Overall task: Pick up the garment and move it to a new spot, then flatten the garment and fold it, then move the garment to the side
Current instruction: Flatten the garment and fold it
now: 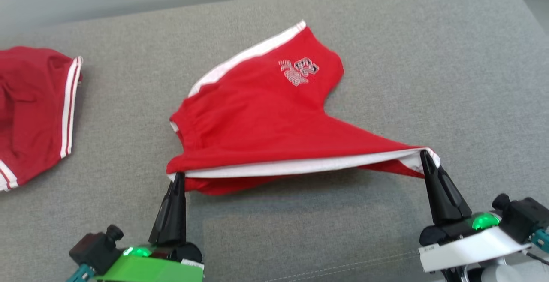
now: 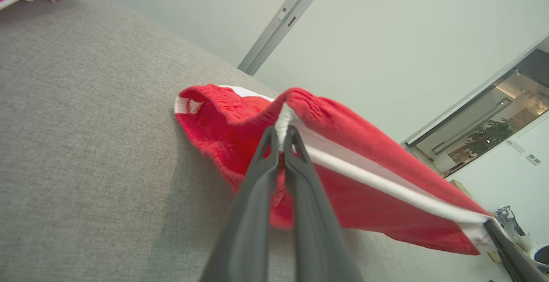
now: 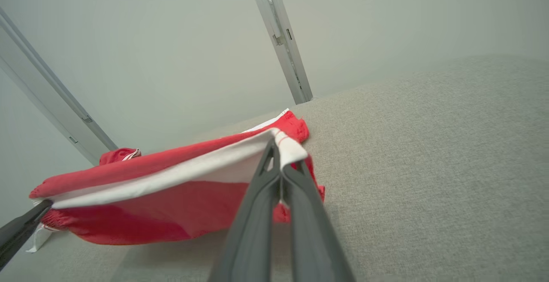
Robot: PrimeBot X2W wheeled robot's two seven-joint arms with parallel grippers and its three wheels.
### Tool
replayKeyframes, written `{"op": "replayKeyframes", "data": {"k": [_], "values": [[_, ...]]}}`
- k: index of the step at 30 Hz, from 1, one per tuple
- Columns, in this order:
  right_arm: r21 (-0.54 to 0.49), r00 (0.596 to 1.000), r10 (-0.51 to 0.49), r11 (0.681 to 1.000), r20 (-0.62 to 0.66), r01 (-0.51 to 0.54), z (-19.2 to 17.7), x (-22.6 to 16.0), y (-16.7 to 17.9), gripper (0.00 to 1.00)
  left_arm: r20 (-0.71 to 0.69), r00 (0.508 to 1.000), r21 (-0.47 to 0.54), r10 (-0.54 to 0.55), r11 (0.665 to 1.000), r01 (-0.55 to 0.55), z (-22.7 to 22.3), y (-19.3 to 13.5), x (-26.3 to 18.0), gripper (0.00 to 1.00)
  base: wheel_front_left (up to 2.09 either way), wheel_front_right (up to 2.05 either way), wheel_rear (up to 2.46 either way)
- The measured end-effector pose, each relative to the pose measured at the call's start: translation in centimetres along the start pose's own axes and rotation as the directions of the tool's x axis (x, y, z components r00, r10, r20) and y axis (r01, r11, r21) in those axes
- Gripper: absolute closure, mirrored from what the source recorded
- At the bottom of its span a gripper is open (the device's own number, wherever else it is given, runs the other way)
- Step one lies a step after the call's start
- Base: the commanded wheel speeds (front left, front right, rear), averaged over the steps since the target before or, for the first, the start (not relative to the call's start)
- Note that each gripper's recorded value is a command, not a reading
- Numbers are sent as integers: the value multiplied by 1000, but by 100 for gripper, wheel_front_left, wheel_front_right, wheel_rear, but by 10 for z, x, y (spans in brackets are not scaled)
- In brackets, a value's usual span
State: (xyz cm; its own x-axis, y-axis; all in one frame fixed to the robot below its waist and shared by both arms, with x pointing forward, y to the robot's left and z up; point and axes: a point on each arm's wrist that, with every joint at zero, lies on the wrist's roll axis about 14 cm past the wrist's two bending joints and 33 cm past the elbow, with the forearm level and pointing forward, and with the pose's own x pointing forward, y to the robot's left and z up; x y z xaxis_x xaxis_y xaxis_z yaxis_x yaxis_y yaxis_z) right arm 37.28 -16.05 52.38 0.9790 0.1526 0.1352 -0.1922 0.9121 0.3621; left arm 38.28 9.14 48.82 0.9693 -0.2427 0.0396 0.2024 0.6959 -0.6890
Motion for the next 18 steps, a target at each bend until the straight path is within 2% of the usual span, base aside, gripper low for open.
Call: {"op": "replayKeyframes", "data": {"k": [8,18], "values": [[6,1000,-15,1000,21,15,17,-29,8,100,16,1000,-8,-15,1000,15,6,-14,-34,100,0,0,0],[9,999,-4,1000,-38,5,-1,-9,2,100,0,1000,-30,13,999,-13,-2,-5,-22,100,0,0,0]]}}
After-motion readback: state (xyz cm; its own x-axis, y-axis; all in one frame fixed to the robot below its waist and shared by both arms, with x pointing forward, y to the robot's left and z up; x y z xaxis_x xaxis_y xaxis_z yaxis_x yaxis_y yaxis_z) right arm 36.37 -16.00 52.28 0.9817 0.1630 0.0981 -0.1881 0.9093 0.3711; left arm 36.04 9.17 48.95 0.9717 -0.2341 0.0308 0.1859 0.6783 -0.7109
